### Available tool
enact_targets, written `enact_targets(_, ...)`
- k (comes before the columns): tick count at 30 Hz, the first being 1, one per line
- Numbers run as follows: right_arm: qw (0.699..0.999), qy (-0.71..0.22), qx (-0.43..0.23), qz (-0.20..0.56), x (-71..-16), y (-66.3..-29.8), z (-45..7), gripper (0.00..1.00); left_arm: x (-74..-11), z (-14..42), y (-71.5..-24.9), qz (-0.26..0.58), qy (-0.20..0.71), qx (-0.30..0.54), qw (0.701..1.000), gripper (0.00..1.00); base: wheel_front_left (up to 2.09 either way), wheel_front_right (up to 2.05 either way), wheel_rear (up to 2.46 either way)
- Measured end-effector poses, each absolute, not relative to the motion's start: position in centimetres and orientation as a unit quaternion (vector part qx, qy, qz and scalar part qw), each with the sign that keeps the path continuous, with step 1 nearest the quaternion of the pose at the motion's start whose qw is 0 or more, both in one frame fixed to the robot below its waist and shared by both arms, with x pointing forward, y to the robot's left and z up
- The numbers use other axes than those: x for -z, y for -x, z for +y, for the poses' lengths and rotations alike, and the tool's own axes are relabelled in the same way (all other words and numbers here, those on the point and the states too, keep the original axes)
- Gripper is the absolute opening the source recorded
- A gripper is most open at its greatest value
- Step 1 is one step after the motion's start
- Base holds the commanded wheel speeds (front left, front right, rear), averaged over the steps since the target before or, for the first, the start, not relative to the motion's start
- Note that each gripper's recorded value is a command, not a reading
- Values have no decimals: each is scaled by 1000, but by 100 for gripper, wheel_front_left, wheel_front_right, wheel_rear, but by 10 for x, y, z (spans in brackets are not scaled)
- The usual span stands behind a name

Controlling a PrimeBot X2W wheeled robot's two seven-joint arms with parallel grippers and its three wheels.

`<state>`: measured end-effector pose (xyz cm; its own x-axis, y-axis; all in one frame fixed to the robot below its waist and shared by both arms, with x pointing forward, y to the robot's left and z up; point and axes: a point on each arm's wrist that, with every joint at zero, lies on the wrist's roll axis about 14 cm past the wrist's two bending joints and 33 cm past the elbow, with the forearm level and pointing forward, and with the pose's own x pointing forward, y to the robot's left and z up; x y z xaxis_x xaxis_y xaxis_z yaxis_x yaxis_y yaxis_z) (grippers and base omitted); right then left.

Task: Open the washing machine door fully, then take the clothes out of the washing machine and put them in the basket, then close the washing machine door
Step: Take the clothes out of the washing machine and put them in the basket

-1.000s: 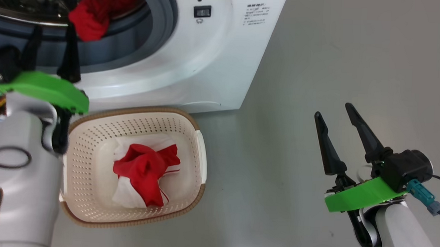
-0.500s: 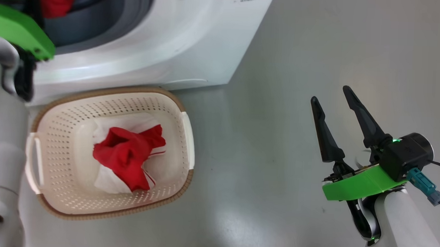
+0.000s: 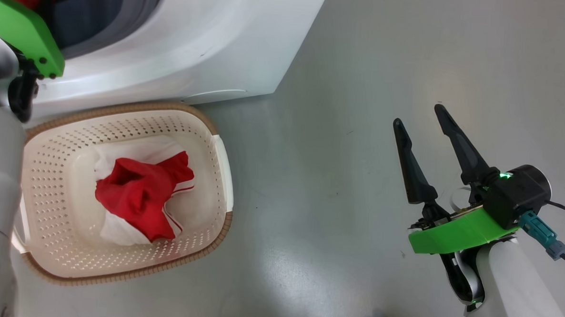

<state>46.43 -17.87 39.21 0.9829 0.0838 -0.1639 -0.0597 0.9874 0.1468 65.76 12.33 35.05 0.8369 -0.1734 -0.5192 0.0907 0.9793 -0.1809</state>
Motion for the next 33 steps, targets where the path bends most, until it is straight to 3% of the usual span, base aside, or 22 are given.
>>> enact_targets(1,993,-71,-36,85,-392,-464,-179,100,-347,123,-656,287,66,73,953,91,0,0,0)
enact_targets(3,993,-72,-35,86,-392,-464,-179,100,-347,124,-657,291,48,77,953,0,0,0,0)
enact_targets(10,993,-74,-34,81,-395,-464,-178,100,-355,129,-660,279,32,70,957,0,0,0,0)
enact_targets(19,994,-77,-39,64,-411,-464,-175,100,-399,135,-665,178,53,59,981,0,0,0,0)
enact_targets(33,994,-89,-54,31,-442,-458,-162,100,-460,169,-628,51,131,19,990,0,0,0,0)
